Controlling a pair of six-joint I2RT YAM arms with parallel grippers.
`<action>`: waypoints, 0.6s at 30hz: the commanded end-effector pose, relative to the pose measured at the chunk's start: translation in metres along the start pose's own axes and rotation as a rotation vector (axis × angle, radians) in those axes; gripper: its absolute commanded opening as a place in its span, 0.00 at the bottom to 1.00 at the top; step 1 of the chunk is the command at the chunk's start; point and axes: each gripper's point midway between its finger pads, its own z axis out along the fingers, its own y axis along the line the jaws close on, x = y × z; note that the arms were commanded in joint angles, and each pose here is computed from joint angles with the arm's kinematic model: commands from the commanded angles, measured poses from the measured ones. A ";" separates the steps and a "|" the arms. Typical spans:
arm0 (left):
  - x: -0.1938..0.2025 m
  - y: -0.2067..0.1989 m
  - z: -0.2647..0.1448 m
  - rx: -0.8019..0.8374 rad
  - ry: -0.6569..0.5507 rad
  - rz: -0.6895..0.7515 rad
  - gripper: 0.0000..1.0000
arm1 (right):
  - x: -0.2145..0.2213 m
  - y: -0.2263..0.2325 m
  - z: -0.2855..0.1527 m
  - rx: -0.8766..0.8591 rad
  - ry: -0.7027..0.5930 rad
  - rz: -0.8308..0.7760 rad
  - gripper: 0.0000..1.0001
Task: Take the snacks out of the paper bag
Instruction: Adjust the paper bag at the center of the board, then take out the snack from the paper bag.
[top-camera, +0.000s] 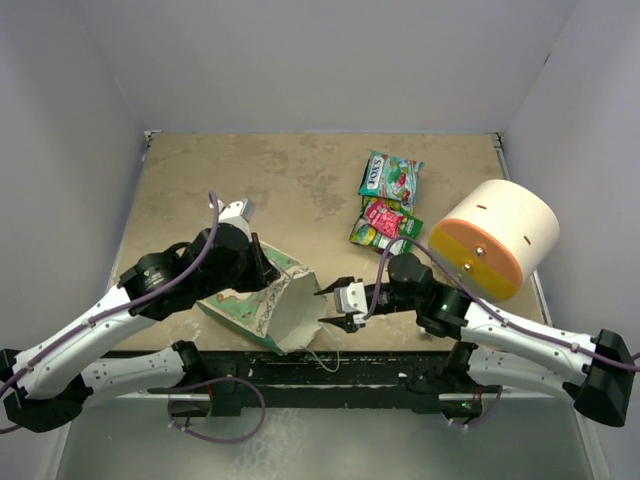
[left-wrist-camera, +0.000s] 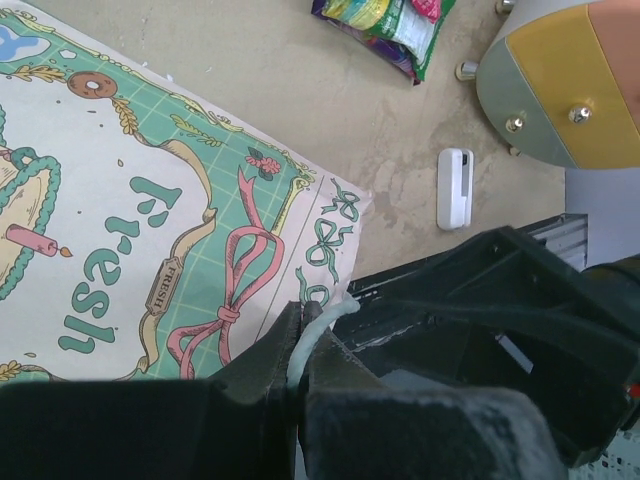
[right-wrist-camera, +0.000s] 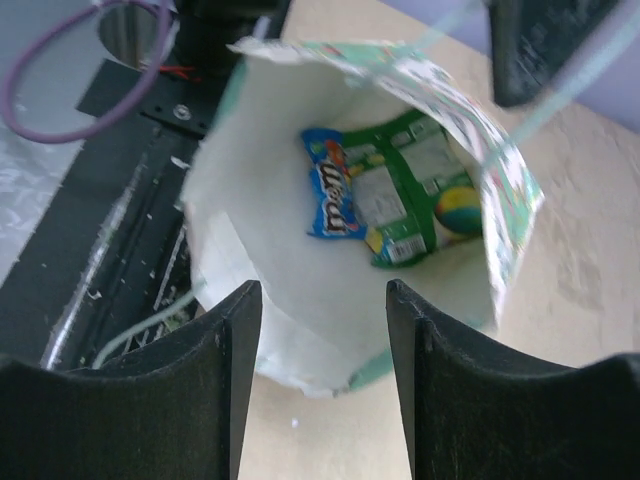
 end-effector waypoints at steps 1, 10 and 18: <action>-0.009 -0.014 -0.004 0.046 -0.019 -0.011 0.00 | -0.034 0.009 0.022 -0.024 -0.124 -0.118 0.55; -0.021 -0.024 -0.016 0.086 -0.044 0.044 0.00 | -0.015 -0.002 0.066 0.093 -0.104 -0.036 0.53; -0.030 -0.035 -0.027 0.141 -0.060 0.134 0.00 | -0.007 0.001 0.088 0.104 -0.076 -0.023 0.53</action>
